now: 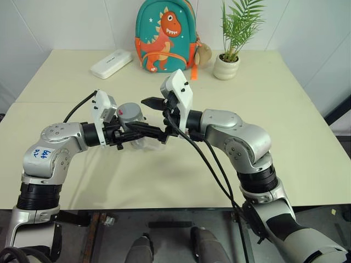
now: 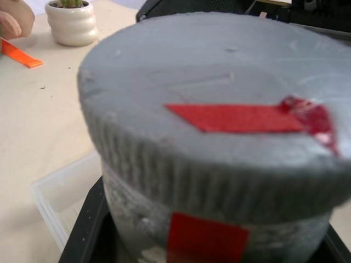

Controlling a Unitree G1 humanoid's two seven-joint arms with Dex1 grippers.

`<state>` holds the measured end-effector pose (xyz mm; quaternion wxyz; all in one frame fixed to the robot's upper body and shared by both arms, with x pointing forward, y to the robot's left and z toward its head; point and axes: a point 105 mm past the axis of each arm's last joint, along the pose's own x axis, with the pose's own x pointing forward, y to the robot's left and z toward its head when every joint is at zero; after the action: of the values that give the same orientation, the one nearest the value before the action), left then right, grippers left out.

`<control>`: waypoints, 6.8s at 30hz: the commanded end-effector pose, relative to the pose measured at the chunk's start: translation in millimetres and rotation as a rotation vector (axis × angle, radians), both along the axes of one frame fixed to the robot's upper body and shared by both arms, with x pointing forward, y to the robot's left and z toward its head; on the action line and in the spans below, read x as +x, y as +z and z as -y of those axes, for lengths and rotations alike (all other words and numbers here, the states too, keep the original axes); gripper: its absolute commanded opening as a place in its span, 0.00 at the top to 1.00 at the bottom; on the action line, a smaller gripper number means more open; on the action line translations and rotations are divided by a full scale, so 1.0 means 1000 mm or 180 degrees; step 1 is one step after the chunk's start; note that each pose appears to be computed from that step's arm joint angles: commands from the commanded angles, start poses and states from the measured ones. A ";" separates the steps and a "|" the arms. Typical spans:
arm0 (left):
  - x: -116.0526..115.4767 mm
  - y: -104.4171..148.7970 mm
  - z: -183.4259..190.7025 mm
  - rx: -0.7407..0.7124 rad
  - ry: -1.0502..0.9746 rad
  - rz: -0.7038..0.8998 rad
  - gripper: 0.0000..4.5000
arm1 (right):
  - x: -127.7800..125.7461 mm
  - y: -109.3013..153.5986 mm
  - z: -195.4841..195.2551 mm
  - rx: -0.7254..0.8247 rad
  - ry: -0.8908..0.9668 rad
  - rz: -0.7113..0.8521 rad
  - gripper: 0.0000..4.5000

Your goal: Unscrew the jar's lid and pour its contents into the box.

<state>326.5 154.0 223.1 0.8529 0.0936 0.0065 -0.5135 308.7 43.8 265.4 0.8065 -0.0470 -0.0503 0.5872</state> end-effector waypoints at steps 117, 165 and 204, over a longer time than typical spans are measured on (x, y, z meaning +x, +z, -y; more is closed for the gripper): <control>-0.036 0.015 0.019 0.0139 -0.1504 -0.0022 0.56 | -0.022 0.011 0.024 -0.0205 0.1640 -0.0090 0.44; -0.026 0.005 0.022 0.0093 -0.1018 -0.0004 0.56 | 0.013 0.013 0.002 0.0098 0.0514 0.0058 0.01; -0.023 0.002 0.014 0.0181 -0.0956 -0.0047 0.56 | -0.016 0.016 0.000 0.0200 0.0981 -0.0030 0.01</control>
<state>306.0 140.0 213.7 0.7665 0.1024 0.0306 -0.6333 295.6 40.1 273.3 0.7115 -0.0018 -0.0487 0.7009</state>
